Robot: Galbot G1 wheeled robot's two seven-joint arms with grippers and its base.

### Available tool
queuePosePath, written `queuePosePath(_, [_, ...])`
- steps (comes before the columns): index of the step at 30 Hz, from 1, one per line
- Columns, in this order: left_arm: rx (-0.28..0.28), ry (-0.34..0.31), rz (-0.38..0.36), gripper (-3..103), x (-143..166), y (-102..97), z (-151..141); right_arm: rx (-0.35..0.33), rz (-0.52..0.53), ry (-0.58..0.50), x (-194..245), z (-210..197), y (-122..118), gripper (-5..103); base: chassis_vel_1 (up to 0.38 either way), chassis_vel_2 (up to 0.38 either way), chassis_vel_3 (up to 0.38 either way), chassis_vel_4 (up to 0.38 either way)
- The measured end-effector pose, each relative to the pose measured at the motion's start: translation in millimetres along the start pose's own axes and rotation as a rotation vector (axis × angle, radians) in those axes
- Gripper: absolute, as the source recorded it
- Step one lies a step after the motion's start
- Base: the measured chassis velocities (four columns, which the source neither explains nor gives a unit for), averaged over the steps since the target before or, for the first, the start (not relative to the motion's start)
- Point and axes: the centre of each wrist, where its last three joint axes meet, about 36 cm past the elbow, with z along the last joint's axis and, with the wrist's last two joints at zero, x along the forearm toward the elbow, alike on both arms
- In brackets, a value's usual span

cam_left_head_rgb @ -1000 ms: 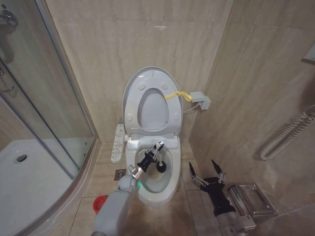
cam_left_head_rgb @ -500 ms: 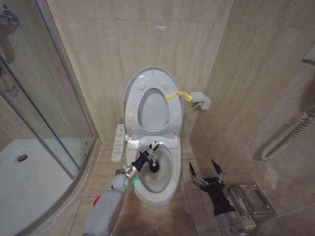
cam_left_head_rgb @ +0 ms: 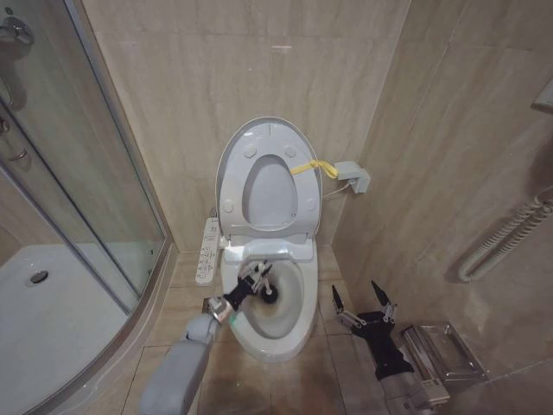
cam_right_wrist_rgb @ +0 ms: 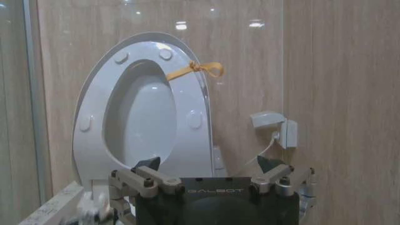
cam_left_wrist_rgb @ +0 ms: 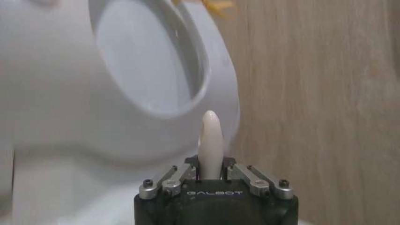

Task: Open the toilet lid, clean the toilet bowl with a toilet brush, close the toilet lid, and flush.

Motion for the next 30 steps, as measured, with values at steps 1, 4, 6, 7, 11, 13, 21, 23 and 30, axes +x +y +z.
queuePosePath(1, [0.000, 0.000, 0.000, 22, 0, 0.0, 0, 0.000, 0.000, 0.000, 0, 0, 0, 100, 0.000, 0.000, 0.000, 0.000])
queuePosePath(4, [-0.011, 0.019, 0.017, 22, -5, 1.6, 2, 0.000, 0.000, 0.000, 0, 0, 0, 100, 0.000, 0.000, 0.000, 0.000])
queuePosePath(6, [0.005, 0.029, 0.016, 22, 0, -8.0, 7, 0.000, 0.000, 0.000, 0, 0, 0, 100, 0.000, 0.000, 0.000, 0.000])
queuePosePath(7, [0.005, 0.029, 0.016, 22, 0, -8.0, 7, 0.000, 0.000, 0.000, 0, 0, 0, 100, 0.000, 0.000, 0.000, 0.000])
queuePosePath(11, [0.024, 0.038, 0.025, 22, 5, -24.6, 13, 0.000, 0.000, 0.000, 0, 0, 0, 100, 0.000, 0.000, 0.000, 0.000])
queuePosePath(13, [0.033, 0.045, 0.010, 22, 11, -25.6, 19, 0.000, 0.000, 0.000, 0, 0, 0, 100, 0.000, 0.000, 0.000, 0.000])
queuePosePath(21, [0.115, -0.057, -0.028, 22, -5, -37.5, -4, 0.000, 0.000, 0.000, 0, 0, 0, 100, 0.000, 0.000, 0.000, 0.000])
queuePosePath(23, [0.016, -0.009, -0.022, 22, 4, -20.3, 4, 0.000, 0.000, 0.000, 0, 0, 0, 100, 0.000, 0.000, 0.000, 0.000])
queuePosePath(30, [0.081, -0.018, -0.055, 22, 7, -26.8, 4, 0.000, 0.000, 0.000, 0, 0, 0, 100, 0.000, 0.000, 0.000, 0.000])
